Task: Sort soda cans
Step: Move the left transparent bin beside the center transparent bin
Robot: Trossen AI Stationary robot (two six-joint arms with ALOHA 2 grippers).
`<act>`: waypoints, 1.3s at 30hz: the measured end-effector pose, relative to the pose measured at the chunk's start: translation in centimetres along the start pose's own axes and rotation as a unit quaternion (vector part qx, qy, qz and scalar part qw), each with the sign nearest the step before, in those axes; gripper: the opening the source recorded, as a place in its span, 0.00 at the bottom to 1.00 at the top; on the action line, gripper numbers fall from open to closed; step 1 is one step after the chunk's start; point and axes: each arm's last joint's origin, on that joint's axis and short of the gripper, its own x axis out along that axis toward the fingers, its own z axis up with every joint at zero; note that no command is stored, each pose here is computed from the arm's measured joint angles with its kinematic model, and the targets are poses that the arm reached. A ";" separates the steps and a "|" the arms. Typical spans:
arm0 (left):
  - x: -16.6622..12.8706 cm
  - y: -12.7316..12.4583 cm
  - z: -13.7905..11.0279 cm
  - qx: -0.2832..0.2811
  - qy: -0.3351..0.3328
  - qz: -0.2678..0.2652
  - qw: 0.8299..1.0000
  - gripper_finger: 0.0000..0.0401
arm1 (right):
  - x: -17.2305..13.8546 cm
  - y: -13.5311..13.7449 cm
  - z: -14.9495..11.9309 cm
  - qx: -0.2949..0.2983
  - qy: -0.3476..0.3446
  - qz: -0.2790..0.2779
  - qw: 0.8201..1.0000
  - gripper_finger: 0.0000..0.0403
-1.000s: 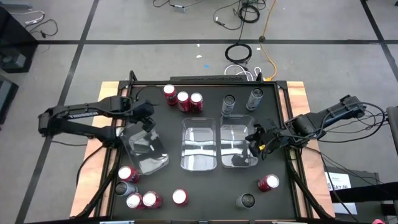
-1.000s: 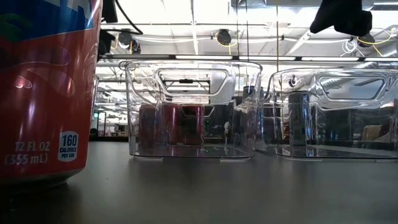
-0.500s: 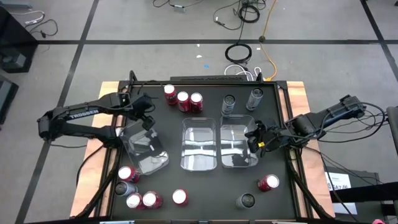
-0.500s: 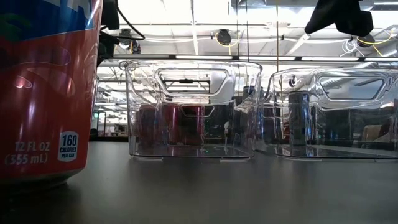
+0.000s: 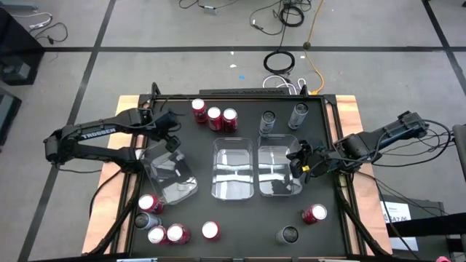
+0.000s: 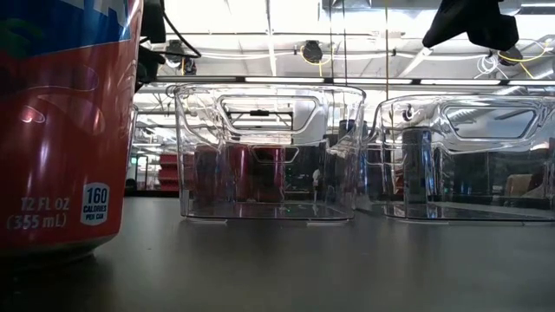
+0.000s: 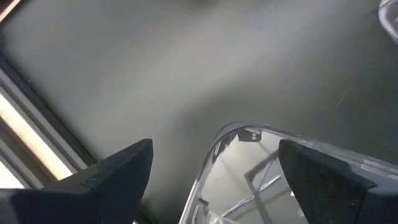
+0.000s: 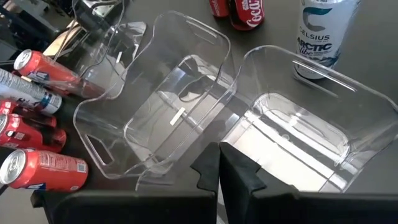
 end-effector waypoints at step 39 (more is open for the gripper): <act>2.6 0.0 0.8 -0.001 0.107 0.026 0.994 0.80 | 0.0 0.0 0.0 -0.011 0.003 0.000 1.000 0.01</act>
